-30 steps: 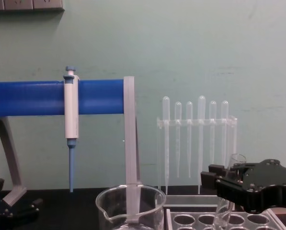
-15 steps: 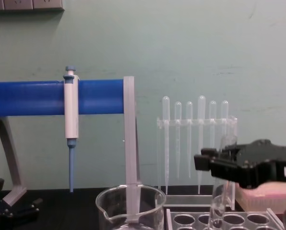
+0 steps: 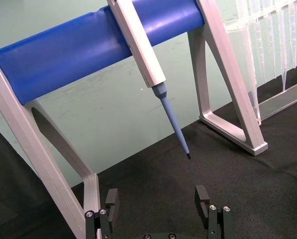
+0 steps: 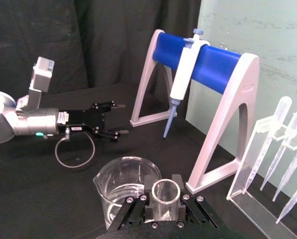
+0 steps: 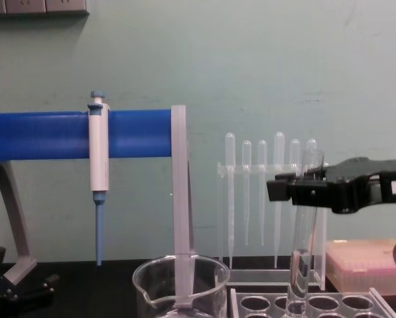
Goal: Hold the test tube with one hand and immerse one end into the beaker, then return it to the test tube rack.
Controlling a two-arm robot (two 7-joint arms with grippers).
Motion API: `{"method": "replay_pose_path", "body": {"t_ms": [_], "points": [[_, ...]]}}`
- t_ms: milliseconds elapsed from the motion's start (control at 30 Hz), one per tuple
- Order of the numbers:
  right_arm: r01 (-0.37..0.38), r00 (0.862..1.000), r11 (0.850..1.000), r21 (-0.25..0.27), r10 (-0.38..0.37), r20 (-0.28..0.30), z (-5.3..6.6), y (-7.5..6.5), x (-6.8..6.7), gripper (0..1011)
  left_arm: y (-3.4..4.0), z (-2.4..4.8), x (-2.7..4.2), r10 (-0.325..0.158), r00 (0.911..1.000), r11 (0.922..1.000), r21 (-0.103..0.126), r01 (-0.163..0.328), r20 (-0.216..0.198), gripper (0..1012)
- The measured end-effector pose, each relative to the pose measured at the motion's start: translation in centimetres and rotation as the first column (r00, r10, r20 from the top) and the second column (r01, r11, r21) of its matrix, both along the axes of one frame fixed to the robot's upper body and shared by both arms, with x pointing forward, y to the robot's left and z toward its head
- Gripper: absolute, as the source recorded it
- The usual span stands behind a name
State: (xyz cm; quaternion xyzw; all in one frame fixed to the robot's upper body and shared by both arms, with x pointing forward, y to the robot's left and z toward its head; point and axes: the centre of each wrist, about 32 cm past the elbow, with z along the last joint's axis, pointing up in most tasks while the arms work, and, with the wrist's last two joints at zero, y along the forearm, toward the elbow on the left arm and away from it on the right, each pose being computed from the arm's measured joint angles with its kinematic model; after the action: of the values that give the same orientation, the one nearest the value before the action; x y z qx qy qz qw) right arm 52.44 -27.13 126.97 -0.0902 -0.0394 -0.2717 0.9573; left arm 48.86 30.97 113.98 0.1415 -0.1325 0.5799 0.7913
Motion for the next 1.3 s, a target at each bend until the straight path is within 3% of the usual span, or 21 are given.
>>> {"method": "replay_pose_path", "body": {"t_ms": [600, 967, 1300], "points": [[-0.042, 0.999, 0.999, -0.015, 0.042, 0.003, 3.8, 0.0, 0.7, 221, 0.0, 0.0, 0.0, 0.0, 1.0, 1.0, 0.0, 0.0, 0.0, 1000], [-0.054, 0.999, 0.998, -0.02, 0.054, 0.003, 4.9, 0.2, 1.1, 221, 0.0, 0.0, 0.0, 0.0, 1.0, 1.0, 0.0, 0.0, 0.0, 1000], [-0.052, 0.999, 0.998, -0.019, 0.052, 0.005, 5.0, 0.2, 1.0, 221, 0.0, 0.0, 0.0, 0.0, 1.0, 1.0, 0.0, 0.0, 0.0, 1000]]}}
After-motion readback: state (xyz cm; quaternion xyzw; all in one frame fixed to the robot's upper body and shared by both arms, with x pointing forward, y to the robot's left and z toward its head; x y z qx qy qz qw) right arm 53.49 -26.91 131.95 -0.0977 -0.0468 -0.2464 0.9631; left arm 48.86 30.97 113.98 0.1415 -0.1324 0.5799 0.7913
